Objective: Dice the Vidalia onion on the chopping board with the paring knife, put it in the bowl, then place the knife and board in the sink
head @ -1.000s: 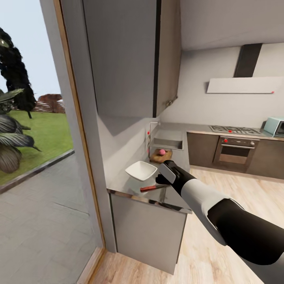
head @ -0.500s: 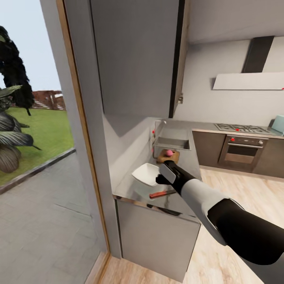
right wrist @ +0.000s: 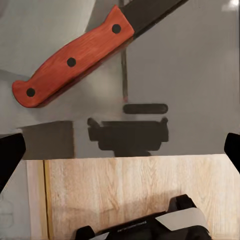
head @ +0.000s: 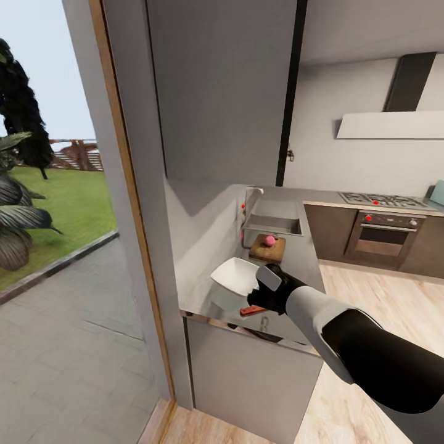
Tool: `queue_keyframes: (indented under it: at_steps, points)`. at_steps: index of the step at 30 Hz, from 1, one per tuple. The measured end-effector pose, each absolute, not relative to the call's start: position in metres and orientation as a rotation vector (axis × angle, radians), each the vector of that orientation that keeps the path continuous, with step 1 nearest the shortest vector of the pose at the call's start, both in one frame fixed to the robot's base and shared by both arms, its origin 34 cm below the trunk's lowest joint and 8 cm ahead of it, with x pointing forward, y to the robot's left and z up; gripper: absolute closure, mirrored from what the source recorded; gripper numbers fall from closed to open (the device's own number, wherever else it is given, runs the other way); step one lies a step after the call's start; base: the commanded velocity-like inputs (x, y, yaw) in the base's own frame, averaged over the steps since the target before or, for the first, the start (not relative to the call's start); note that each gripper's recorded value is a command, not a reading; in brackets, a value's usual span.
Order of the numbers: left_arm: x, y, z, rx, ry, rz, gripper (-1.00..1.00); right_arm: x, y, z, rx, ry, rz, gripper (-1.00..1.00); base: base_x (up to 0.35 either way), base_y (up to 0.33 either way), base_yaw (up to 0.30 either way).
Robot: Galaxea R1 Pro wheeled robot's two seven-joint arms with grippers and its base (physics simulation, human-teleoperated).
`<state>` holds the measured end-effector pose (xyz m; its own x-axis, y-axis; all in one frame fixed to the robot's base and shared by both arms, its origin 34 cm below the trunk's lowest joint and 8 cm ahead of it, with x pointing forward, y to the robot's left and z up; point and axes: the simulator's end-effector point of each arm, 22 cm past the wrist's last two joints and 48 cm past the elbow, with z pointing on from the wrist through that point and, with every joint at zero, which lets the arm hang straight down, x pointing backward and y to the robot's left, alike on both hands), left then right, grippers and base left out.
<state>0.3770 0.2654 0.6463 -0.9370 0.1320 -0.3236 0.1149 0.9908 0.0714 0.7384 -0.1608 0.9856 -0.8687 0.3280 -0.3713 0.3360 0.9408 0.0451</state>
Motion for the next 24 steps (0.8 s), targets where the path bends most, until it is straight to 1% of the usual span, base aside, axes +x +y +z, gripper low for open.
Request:
queue_keyframes:
  at_steps: [17, 24]
  points:
    - [0.3768, 0.2653, 0.6462, 0.178, 2.802, 0.073, -1.0, 0.7353, -0.1568, 0.9819, 0.537, 2.726, 0.015, -1.0, 0.0, 0.0, 0.0]
    - [0.3755, 0.265, 0.6451, 0.18, 2.805, 0.072, -1.0, 0.7372, -0.1632, 0.9799, 0.569, 2.707, -0.015, -1.0, 0.0, 0.0, 0.0]
